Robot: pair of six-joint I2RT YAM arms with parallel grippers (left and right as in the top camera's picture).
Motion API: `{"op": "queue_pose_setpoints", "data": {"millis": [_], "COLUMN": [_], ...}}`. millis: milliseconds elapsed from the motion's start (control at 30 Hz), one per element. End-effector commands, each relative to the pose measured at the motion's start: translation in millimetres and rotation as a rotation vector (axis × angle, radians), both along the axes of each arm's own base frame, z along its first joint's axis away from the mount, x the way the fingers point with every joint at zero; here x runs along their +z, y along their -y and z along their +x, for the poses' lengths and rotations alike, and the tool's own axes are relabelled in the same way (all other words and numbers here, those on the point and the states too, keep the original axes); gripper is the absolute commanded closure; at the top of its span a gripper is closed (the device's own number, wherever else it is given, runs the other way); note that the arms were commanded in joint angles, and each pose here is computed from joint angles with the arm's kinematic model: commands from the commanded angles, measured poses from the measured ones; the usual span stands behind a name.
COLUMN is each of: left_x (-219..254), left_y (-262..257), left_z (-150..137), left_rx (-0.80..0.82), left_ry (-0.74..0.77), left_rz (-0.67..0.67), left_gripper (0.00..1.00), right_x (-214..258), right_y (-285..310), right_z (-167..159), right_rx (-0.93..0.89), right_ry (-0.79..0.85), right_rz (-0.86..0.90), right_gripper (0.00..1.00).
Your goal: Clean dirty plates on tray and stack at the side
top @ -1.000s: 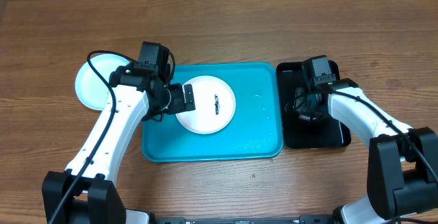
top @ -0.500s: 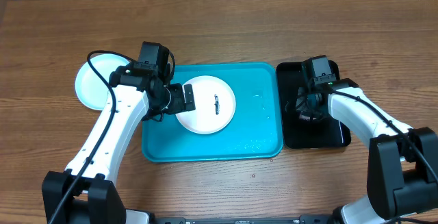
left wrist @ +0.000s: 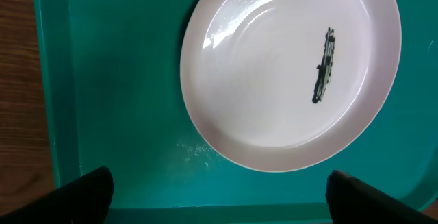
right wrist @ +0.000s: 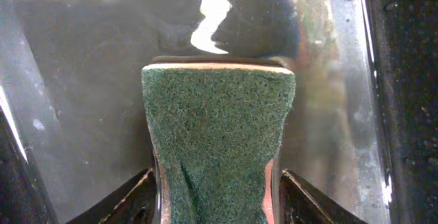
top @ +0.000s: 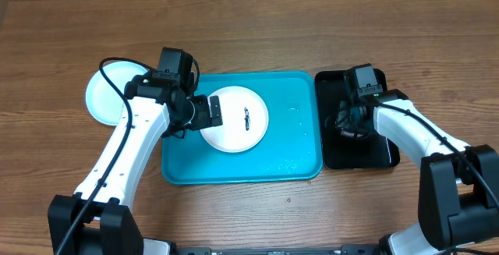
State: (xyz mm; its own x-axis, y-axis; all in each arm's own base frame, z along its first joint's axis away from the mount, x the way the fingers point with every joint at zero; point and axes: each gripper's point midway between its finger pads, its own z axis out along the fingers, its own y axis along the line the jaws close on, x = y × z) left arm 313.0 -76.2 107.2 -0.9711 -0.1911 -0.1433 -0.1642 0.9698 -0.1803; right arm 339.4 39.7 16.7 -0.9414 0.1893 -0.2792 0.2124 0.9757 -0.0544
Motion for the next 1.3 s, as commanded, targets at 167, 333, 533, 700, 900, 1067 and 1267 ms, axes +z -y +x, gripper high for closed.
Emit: {"op": "queue_pose_setpoints", "data": {"millis": [167, 333, 533, 700, 900, 1067, 1267], "left_x": [-2, -2, -2, -2, -2, -2, -2], "left_y": [1, 1, 1, 1, 1, 1, 1], "left_z": [-2, -2, -2, -2, -2, -2, -2], "left_rx": [0.002, 0.002, 0.002, 0.002, 0.003, 0.002, 0.002], "left_ry": [-0.010, -0.010, -0.010, -0.010, -0.009, -0.010, -0.010], "left_rz": [-0.004, -0.004, -0.004, -0.004, -0.003, -0.004, -0.004], "left_gripper": [0.00, 0.00, 0.00, 0.00, 0.00, 0.00, 0.00], "right_x": [2, 2, -2, -1, 6, 38, 51], "right_y": [0, 0, 0, 0, -3, -12, -14], "right_z": [1, 1, 2, 5, 15, 38, 38], "right_rx": [-0.007, -0.007, -0.007, -0.007, 0.034, 0.094, 0.171], "right_ry": [0.015, 0.015, 0.025, 0.040, 0.072, 0.139, 0.133], "right_rz": [0.005, 0.005, 0.007, 0.011, 0.006, 0.027, 0.010], "right_gripper": [0.49, 0.49, 0.55, 0.58, 0.96, 0.96, 0.96]}}
